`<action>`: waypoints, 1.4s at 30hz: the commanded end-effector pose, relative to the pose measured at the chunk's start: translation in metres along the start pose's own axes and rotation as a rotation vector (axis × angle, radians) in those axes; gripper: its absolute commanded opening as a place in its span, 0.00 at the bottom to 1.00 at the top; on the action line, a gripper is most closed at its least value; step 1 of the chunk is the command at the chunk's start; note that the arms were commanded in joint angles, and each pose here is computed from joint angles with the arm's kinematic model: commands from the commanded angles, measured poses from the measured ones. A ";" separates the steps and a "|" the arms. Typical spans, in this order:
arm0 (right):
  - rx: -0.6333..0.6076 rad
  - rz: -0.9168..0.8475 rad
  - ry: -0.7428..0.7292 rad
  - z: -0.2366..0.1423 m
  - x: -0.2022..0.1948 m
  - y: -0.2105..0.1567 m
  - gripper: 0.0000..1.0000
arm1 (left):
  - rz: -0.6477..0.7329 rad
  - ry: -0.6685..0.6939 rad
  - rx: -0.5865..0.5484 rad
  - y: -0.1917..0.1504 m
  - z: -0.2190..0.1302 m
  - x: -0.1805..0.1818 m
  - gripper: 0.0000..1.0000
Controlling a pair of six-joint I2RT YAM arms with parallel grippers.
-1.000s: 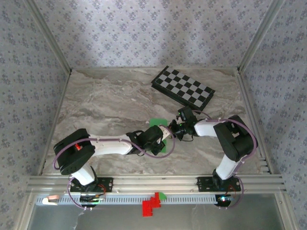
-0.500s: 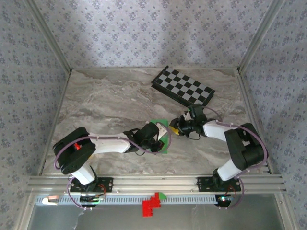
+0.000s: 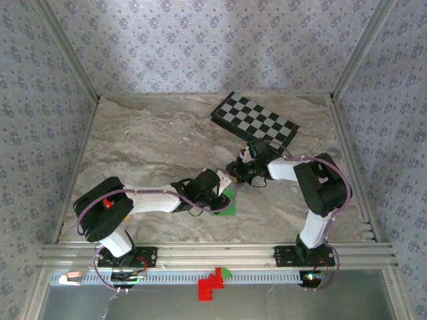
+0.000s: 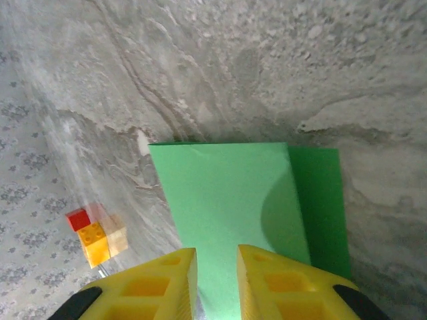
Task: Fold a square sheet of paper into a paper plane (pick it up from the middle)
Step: Fold the triangle a second time at the center of the table.
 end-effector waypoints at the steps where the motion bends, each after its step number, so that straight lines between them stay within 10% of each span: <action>1: 0.022 -0.011 -0.037 0.005 -0.014 0.001 0.23 | -0.035 -0.024 -0.012 0.000 0.000 0.002 0.00; 42: 0.059 -0.054 -0.193 0.010 -0.057 -0.005 0.17 | -0.203 -0.038 0.042 -0.011 -0.005 0.062 0.01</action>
Point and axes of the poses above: each hand's point on the last joint's axis, 136 mm out from that joint toward the fingers, its own z axis out along the fingers, its own x axis along the line the jaws close on, y = z × x, the point moved 1 cm from there along -z, back along the fingers, and after that the axes turned 15 degrees about z, right-handed, at the moved point
